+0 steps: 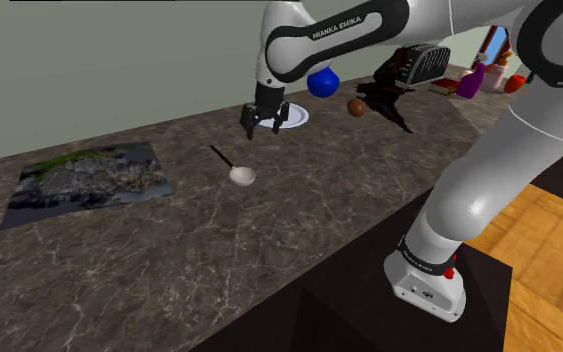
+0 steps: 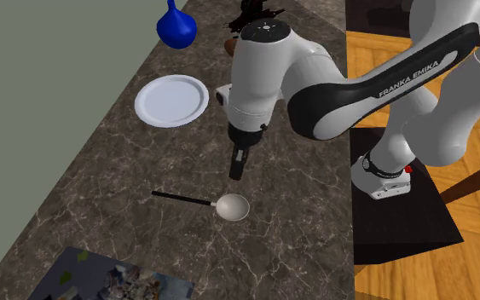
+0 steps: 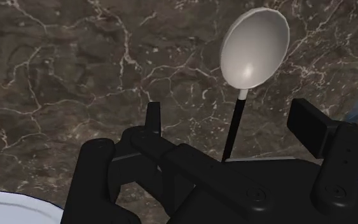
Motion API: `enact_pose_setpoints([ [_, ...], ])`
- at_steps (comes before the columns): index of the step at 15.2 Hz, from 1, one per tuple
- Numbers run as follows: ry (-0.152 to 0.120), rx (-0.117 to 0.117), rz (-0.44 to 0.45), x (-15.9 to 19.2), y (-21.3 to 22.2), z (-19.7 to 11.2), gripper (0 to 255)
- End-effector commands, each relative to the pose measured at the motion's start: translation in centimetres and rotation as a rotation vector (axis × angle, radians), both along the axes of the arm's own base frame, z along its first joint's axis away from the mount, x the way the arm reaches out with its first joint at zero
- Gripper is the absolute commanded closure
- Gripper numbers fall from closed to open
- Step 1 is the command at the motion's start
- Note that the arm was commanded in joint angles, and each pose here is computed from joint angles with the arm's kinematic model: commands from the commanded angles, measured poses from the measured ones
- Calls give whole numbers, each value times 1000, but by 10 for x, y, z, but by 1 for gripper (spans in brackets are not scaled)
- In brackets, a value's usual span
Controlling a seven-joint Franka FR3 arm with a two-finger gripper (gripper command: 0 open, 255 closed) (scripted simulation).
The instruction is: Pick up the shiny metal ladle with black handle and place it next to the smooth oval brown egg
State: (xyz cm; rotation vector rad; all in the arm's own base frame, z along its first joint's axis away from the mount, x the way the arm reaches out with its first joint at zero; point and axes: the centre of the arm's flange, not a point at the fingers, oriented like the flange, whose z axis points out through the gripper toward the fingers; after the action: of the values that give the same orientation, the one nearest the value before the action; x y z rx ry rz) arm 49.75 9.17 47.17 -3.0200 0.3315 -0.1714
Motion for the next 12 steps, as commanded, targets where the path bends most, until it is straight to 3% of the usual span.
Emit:
enact_pose_setpoints([
  [1, -2, -2, -8, 19, 10, -19, 0],
  [12, -6, -17, -45, 120, 49, -99, 0],
])
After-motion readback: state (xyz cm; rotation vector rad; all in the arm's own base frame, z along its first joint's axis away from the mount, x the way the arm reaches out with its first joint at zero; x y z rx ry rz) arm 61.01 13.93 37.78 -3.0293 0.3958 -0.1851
